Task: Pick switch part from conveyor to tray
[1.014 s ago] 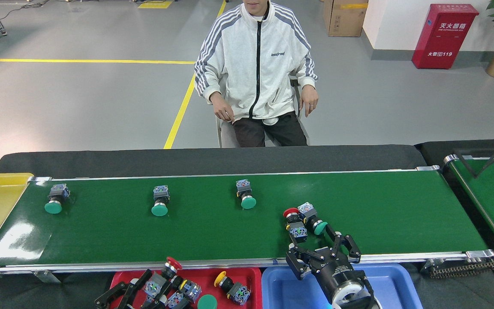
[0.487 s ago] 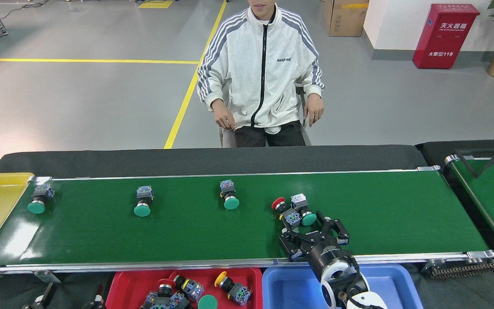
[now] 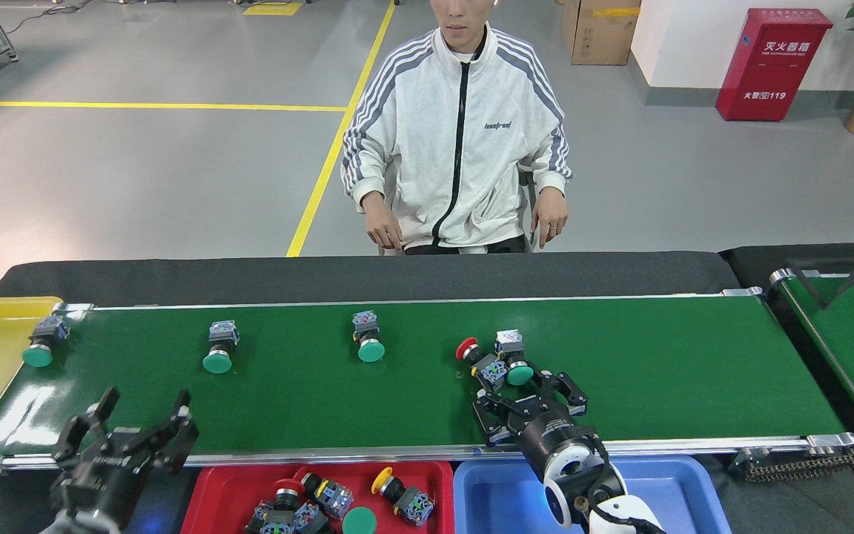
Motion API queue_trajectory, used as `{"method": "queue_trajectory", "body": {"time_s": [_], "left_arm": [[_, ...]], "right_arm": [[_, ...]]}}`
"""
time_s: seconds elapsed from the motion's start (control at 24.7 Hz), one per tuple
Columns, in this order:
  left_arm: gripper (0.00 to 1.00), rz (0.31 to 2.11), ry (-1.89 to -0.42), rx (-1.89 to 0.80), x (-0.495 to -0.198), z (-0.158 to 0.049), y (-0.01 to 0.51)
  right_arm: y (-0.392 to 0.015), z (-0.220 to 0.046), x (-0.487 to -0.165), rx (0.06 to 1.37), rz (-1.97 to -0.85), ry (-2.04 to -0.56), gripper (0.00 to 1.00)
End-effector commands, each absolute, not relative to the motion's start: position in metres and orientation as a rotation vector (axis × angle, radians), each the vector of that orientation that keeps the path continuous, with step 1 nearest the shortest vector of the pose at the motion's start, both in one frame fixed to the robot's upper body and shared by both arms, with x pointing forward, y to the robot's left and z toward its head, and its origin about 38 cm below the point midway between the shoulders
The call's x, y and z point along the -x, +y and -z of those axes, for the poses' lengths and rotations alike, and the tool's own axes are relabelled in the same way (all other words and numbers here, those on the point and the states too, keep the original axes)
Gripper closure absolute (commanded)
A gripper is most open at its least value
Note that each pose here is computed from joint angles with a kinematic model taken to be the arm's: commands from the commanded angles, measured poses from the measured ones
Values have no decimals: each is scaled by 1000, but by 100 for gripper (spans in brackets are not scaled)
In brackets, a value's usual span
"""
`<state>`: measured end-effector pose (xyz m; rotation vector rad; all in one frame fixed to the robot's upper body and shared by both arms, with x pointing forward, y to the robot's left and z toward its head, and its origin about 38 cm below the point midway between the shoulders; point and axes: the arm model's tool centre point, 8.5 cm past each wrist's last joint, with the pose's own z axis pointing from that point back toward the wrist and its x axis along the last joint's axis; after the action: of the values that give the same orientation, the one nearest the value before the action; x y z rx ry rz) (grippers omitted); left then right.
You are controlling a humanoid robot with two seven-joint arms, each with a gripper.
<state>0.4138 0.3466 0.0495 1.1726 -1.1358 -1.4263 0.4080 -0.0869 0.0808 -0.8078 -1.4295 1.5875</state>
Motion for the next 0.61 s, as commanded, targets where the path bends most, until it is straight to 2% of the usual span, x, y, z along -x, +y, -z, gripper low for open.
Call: {"method": "queue_trajectory", "body": {"time_s": [0.0, 0.12, 0.16, 0.2, 0.24, 0.32, 0.41, 0.45, 0.53, 0.57], "left_arm": [[0, 1428, -1103, -1195, -425, -54, 358], [0, 1422, -1081, -1168, -439, -50, 362], [0, 1413, -1074, -1163, -444, -50, 364], [0, 1401, -1060, -1151, -450, -48, 366], [0, 1383, -1040, -1147, -455, -46, 369], [0, 1338, -992, -1151, -466, -44, 376], [8, 1325, -970, -1134, -470, -39, 378], [21, 1325, -962, -1121, -471, -35, 378], [60, 1325, -951, -1098, -468, -28, 379], [72, 1322, -948, -1090, -467, -26, 379]], "right_arm": [[-62, -100, -389, 742, -1686, -1606, 95], [-24, -103, -345, 586, -1828, -1786, 95], [-13, -101, -334, 530, -1860, -1824, 88], [2, -98, -321, 467, -1911, -1864, 59], [15, -96, -309, 417, -1949, -1890, 0], [31, -88, -287, 332, -1992, -1913, 0], [34, -87, -284, 318, -1995, -1918, 0], [34, -87, -284, 320, -1991, -1917, 0], [32, -90, -286, 334, -1974, -1918, 0], [29, -93, -289, 352, -1959, -1921, 0]]}}
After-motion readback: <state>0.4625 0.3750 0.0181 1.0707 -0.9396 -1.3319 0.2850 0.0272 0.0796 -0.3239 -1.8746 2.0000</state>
